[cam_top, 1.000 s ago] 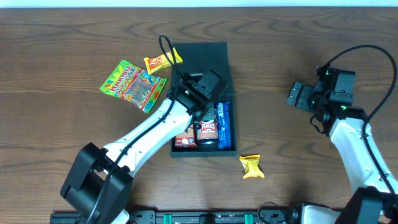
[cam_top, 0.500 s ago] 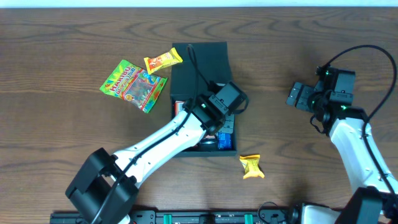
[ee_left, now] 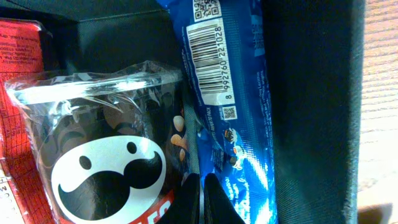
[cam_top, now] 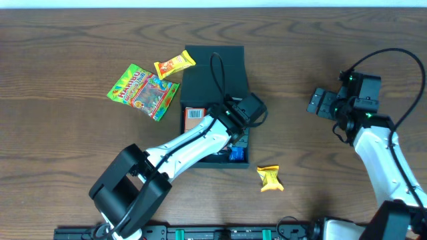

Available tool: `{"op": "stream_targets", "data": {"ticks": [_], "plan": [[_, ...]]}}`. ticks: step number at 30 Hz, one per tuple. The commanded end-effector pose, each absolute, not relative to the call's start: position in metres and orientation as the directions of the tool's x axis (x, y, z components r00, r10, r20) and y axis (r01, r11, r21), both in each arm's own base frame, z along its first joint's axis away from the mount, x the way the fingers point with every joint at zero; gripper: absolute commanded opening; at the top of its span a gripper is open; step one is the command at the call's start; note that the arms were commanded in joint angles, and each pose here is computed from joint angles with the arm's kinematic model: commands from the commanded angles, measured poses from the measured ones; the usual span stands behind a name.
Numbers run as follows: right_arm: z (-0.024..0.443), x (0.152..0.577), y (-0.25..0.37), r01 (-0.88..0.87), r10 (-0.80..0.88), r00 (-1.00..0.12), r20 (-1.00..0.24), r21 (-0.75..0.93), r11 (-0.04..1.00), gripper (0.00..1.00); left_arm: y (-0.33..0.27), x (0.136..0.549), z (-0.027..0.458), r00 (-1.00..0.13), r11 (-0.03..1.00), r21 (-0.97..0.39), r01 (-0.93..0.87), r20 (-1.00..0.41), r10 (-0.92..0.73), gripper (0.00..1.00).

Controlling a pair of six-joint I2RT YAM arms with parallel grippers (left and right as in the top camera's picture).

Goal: Pack container
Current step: 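Lower the Hello Panda box into the box beside the Pringles can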

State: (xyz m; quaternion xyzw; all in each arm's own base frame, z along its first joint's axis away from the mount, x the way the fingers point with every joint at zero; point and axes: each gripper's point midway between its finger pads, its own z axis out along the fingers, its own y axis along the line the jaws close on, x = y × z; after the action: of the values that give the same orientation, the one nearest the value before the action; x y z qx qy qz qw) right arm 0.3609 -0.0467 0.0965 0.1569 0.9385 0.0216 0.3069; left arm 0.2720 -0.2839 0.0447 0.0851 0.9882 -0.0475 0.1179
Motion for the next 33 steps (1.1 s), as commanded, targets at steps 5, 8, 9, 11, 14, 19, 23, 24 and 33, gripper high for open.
{"op": "stream_targets", "data": {"ticks": [5, 8, 9, 11, 14, 19, 23, 24, 33], "plan": [[0.101, 0.363, -0.049, 0.293, 0.321, -0.750, -0.578, 0.144, 0.945, 0.99, -0.268, 0.284, 0.061, -0.934, 0.987, -0.001, 0.164, -0.321, 0.155, 0.06], [0.101, 0.362, -0.049, 0.293, 0.321, -0.750, -0.578, 0.144, 0.945, 0.99, -0.256, 0.299, 0.079, -0.899, 0.990, 0.060, 0.129, -0.413, 0.142, 0.06], [0.101, 0.363, -0.049, 0.293, 0.321, -0.750, -0.578, 0.144, 0.945, 0.99, -0.251, 0.305, 0.083, -0.885, 0.990, 0.088, 0.113, -0.444, 0.140, 0.06], [0.101, 0.362, -0.049, 0.293, 0.321, -0.750, -0.578, 0.144, 0.945, 0.99, -0.246, 0.314, 0.087, -0.863, 0.986, 0.131, 0.101, -0.482, 0.153, 0.06], [0.101, 0.363, -0.049, 0.293, 0.321, -0.750, -0.578, 0.144, 0.945, 0.99, -0.250, 0.321, 0.089, -0.840, 0.976, 0.150, 0.156, -0.500, 0.211, 0.06], [0.101, 0.363, -0.049, 0.293, 0.321, -0.750, -0.578, 0.144, 0.945, 0.99, -0.253, 0.337, 0.096, -0.805, 0.973, 0.152, 0.171, -0.547, 0.227, 0.06], [0.101, 0.363, -0.049, 0.293, 0.321, -0.750, -0.578, 0.144, 0.945, 0.99, -0.244, 0.350, 0.098, -0.801, 0.978, 0.147, 0.147, -0.562, 0.205, 0.06], [0.101, 0.363, -0.049, 0.293, 0.321, -0.750, -0.578, 0.144, 0.945, 0.99, -0.240, 0.353, 0.097, -0.806, 0.981, 0.138, 0.139, -0.560, 0.193, 0.06], [0.101, 0.363, -0.049, 0.293, 0.321, -0.750, -0.578, 0.144, 0.945, 0.99, -0.233, 0.366, 0.085, -0.857, 0.979, 0.000, 0.202, -0.484, 0.176, 0.06]]}}
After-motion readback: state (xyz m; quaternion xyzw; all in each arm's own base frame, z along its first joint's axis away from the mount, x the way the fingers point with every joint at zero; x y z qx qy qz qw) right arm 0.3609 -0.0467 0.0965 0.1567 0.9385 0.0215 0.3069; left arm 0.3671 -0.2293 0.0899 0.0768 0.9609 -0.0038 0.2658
